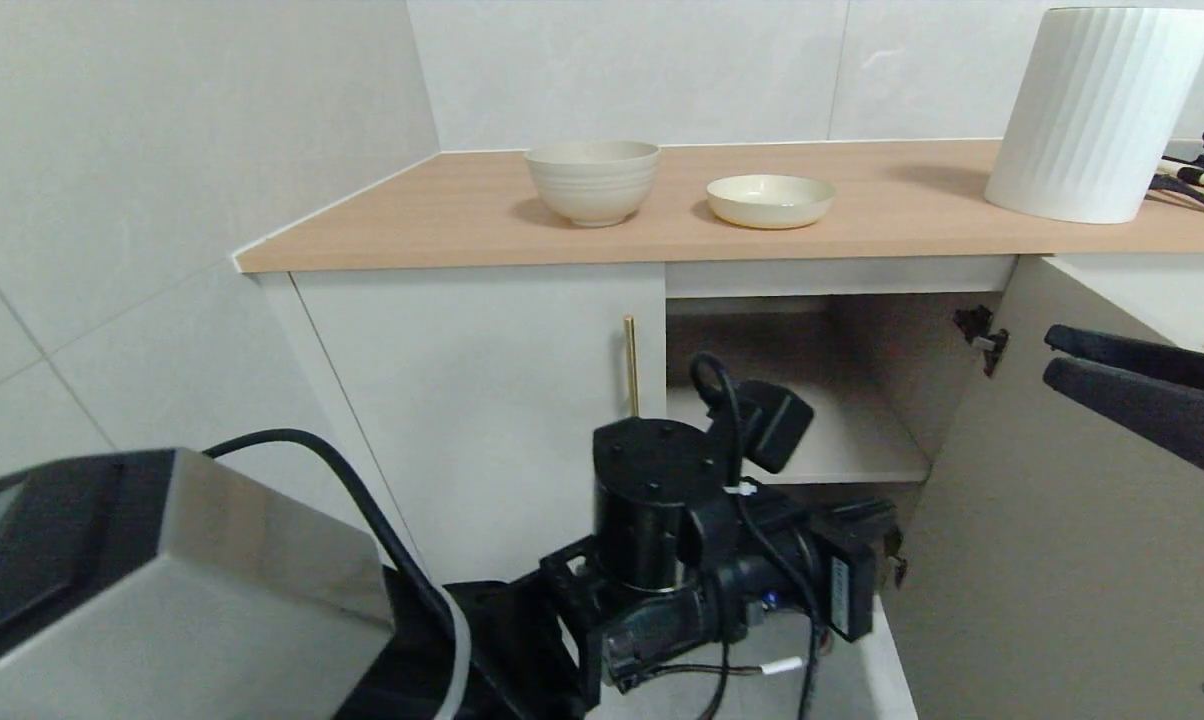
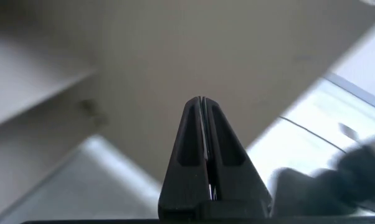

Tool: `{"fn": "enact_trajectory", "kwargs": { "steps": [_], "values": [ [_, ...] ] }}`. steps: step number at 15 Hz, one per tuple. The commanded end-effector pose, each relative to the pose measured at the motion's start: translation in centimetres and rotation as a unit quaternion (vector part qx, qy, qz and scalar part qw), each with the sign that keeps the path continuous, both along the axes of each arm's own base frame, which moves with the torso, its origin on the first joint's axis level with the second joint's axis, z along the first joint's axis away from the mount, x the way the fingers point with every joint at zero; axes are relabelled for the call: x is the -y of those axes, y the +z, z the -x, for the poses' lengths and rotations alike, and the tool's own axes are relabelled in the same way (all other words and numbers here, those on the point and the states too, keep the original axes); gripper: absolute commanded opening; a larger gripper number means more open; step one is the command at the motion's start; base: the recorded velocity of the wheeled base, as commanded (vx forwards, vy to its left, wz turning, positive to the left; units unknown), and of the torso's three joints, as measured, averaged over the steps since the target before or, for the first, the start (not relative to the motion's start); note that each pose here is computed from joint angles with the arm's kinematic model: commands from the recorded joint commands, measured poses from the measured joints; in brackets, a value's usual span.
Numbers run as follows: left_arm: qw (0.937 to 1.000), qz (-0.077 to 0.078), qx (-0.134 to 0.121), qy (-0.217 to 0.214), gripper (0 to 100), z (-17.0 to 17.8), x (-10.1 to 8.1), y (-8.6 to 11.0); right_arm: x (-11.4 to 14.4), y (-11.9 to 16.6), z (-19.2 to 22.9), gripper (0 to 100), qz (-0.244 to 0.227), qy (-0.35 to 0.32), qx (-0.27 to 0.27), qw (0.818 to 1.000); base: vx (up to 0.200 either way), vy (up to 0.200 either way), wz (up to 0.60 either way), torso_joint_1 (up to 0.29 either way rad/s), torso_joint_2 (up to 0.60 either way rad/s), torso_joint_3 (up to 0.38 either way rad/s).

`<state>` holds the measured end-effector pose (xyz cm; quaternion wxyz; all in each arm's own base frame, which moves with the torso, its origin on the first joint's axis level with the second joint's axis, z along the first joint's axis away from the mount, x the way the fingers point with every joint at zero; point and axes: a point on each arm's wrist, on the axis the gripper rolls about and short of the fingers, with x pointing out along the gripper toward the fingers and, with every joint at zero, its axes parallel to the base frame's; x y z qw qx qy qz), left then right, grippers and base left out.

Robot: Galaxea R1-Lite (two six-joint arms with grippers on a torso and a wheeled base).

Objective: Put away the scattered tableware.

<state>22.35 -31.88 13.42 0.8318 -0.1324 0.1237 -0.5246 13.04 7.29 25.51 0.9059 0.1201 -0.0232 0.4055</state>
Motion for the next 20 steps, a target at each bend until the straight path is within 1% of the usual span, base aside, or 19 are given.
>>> {"fn": "enact_trajectory", "kwargs": {
  "steps": [1, 2, 4, 5, 6, 7, 8, 9, 10, 11, 12, 13, 14, 15, 16, 17, 18, 19, 20],
  "values": [
    [0.9982, -0.002, -0.001, 0.061, 0, -2.0, -4.6, 0.8, -0.8, -1.1, -1.6, 100, 0.016, 0.000, -0.031, 0.999, 0.000, 0.000, 0.00, 0.000, 0.00, 0.000],
    [0.9952, -0.006, -0.004, 0.097, 0, -2.7, -7.6, 1.1, -1.3, -1.4, -2.7, 100, 0.022, -0.002, -0.045, 0.999, 0.000, 0.000, 0.00, 0.000, 0.00, 0.000],
    [0.9884, -0.013, -0.012, 0.151, 0, -2.9, -12.3, 1.5, -2.4, -1.9, -5.5, 100, 0.033, -0.013, -0.069, 0.997, 0.000, 0.000, 0.00, 0.000, 0.00, 0.000],
    [0.9842, -0.017, -0.016, 0.176, 0, -2.8, -14.4, 1.5, -2.8, -2.4, -6.9, 100, 0.039, -0.028, -0.083, 0.995, 0.000, 0.000, 0.00, 0.000, 0.00, 0.000],
    [0.9804, -0.020, -0.019, 0.195, 0, -2.6, -16.0, 1.6, -3.2, -2.7, -7.7, 100, 0.043, -0.031, -0.090, 0.995, 0.000, 0.000, 0.00, 0.000, 0.00, 0.000],
    [0.9751, -0.020, -0.017, 0.220, 0, -2.1, -18.0, 1.9, -3.7, -3.1, -8.8, 100, 0.050, -0.031, -0.098, 0.994, 0.000, 0.000, 0.00, 0.000, 0.00, 0.000],
    [0.9705, -0.016, -0.008, 0.240, 0, -1.8, -19.4, 2.5, -4.0, -3.1, -9.5, 100, 0.055, -0.031, -0.099, 0.993, 0.000, 0.000, 0.00, 0.000, 0.00, 0.000],
    [0.9669, -0.017, 0.008, 0.254, 0, -1.5, -20.5, 3.0, -4.2, -2.9, -10.1, 100, 0.070, -0.033, -0.096, 0.992, 0.000, 0.000, 0.00, 0.000, 0.00, 0.000],
    [0.9636, -0.020, 0.026, 0.265, 0, -1.5, -21.2, 3.6, -4.3, -2.7, -11.1, 100, 0.101, -0.041, -0.093, 0.990, 0.000, 0.000, 0.00, 0.000, 0.00, 0.000],
    [0.9620, -0.027, 0.037, 0.269, 0, -1.8, -21.3, 3.9, -4.1, -2.2, -12.2, 100, 0.127, -0.074, -0.088, 0.985, 0.000, 0.000, 0.00, 0.000, 0.00, 0.000],
    [0.9616, -0.040, 0.052, 0.267, 0, -1.9, -21.3, 4.2, -4.2, -1.7, -12.8, 100, 0.138, -0.103, -0.088, 0.981, 0.000, 0.000, 0.00, 0.000, 0.00, 0.000],
    [0.9604, -0.065, 0.052, 0.266, 0, -2.6, -21.0, 5.0, -4.4, -1.0, -13.3, 100, 0.137, -0.133, -0.085, 0.978, 0.000, 0.000, 0.00, 0.000, 0.00, 0.000],
    [0.9602, -0.084, 0.031, 0.265, 0, -2.5, -21.1, 5.3, -4.6, -1.0, -12.9, 100, 0.136, -0.131, -0.086, 0.978, 0.000, 0.000, 0.00, 0.000, 0.00, 0.000],
    [0.9595, -0.101, 0.009, 0.263, 0, -2.2, -21.2, 5.3, -4.5, -1.6, -12.3, 100, 0.132, -0.128, -0.101, 0.978, 0.000, 0.000, 0.00, 0.000, 0.00, 0.000],
    [0.9583, -0.111, -0.006, 0.263, 0, -2.2, -21.4, 5.5, -4.4, -1.8, -12.2, 100, 0.127, -0.131, -0.111, 0.977, 0.000, 0.000, 0.00, 0.000, 0.00, 0.000],
    [0.9570, -0.120, -0.018, 0.263, 100, -2.1, -21.5, 5.4, -4.2, -1.6, -11.7, 100, 0.125, -0.140, -0.108, 0.976, 0.000, 0.000, 0.00, 0.000, 0.00, 0.000],
    [0.9572, -0.117, -0.017, 0.264, 100, -2.0, -21.5, 5.6, -4.0, -1.2, -11.4, 100, 0.122, -0.149, -0.104, 0.976, 0.000, 0.000, 0.00, 0.000, 0.00, 0.000],
    [0.9576, -0.111, -0.017, 0.265, 100, -1.7, -21.7, 6.0, -3.8, -0.8, -11.0, 100, 0.118, -0.159, -0.099, 0.975, 0.000, 0.000, 0.00, 0.000, 0.00, 0.000],
    [0.9584, -0.096, -0.014, 0.268, 100, -1.5, -21.7, 6.7, -3.5, -0.5, -10.7, 100, 0.118, -0.162, -0.100, 0.975, 0.000, 0.000, 0.00, 0.000, 0.00, 0.000]
  ]
}}
